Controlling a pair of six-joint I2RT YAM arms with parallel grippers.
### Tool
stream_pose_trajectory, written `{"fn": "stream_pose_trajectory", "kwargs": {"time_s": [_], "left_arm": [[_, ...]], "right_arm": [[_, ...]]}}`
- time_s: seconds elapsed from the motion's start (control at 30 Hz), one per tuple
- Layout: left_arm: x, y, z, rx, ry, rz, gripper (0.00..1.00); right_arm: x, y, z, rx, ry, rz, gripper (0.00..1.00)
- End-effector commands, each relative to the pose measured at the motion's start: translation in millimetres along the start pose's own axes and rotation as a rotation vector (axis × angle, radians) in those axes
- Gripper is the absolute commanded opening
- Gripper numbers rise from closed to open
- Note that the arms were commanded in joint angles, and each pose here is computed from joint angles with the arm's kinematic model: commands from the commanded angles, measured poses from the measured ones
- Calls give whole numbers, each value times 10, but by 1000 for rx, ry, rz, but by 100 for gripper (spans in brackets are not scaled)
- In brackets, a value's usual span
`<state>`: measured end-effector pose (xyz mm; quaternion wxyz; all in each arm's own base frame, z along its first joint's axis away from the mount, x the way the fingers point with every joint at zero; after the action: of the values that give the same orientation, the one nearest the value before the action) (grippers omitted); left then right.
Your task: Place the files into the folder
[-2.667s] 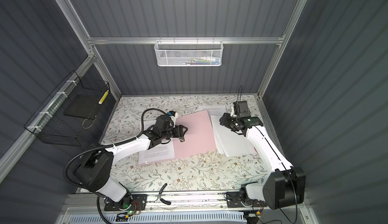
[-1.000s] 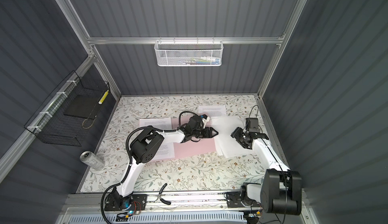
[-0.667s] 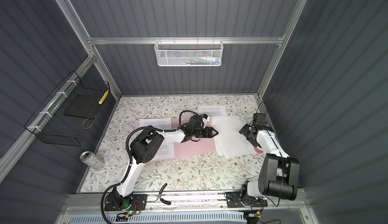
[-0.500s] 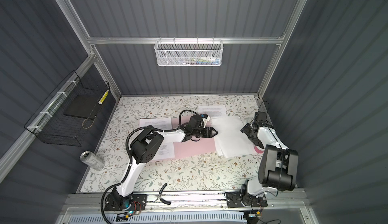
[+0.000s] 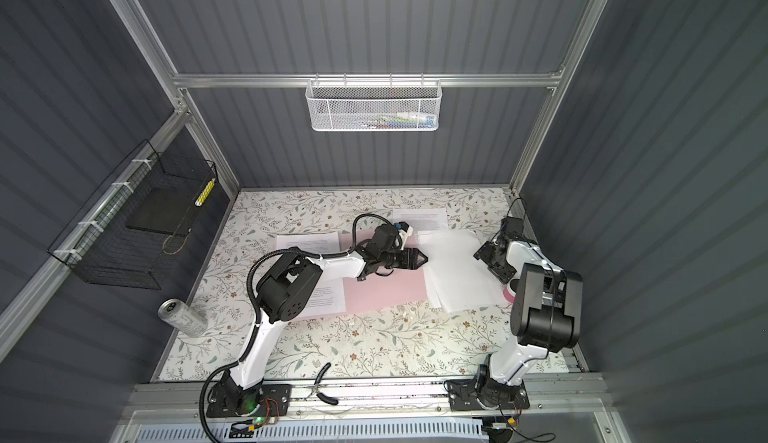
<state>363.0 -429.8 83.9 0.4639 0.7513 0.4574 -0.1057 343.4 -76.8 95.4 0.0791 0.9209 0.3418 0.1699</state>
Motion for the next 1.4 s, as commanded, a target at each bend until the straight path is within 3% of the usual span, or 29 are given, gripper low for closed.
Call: {"fn": "stream_pose_trajectory", "kwargs": {"time_s": [0.0, 0.53, 1.07, 1.37], "left_arm": [[276, -252, 72, 109, 105, -6, 72], [350, -378, 300, 164, 38, -30, 73], [387, -483, 426, 192, -41, -73, 71], [328, -469, 431, 183, -97, -76, 72]], "right_arm": [[4, -11, 108, 37, -10, -19, 84], [183, -180, 244, 191, 149, -15, 80], [296, -268, 259, 223, 184, -48, 80], [474, -469, 348, 336, 328, -43, 78]]}}
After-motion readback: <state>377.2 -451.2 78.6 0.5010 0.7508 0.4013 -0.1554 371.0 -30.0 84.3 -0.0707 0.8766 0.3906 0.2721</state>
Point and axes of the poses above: each gripper's point midway between its finger pads, its own z axis out along the fingers, its own x axis along the line the jaws close on, y = z × x, the point moved 6 cm from there along -z, back along the fingers, and after that the axes turned 4 degrees about z, right-handed, at the moved point
